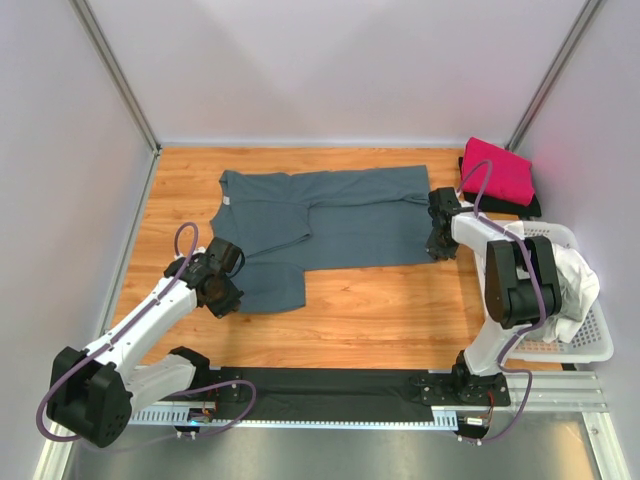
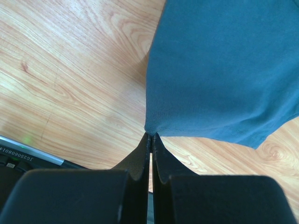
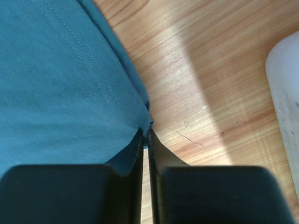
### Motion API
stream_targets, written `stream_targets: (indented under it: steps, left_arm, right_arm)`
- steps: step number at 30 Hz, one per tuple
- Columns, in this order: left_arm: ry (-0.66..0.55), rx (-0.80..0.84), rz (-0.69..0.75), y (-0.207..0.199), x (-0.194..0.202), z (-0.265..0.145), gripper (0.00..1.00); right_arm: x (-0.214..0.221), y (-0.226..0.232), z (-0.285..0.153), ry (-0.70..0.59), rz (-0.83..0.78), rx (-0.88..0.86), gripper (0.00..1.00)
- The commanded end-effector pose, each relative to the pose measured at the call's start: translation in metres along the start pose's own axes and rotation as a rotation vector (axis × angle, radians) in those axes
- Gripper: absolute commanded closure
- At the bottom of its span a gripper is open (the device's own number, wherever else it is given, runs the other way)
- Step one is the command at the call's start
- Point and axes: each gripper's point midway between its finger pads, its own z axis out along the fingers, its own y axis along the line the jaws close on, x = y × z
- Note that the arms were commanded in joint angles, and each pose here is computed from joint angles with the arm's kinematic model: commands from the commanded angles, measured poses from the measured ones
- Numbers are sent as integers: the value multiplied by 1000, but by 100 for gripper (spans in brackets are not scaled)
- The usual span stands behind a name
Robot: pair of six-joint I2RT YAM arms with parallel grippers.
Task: Fold and stack the t-shirts
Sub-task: Fold the tshirt
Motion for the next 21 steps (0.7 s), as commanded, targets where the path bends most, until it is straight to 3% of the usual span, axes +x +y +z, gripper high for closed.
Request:
stream_targets:
  steps: [1, 21]
  left_arm:
    - [-34, 26, -1, -8, -10, -10, 100]
    - [-201, 46, 75, -43, -67, -54, 100]
  right_arm:
    - [-8, -12, 8, -37, 9, 67, 97]
    - [-63, 19, -38, -103, 46, -81, 100]
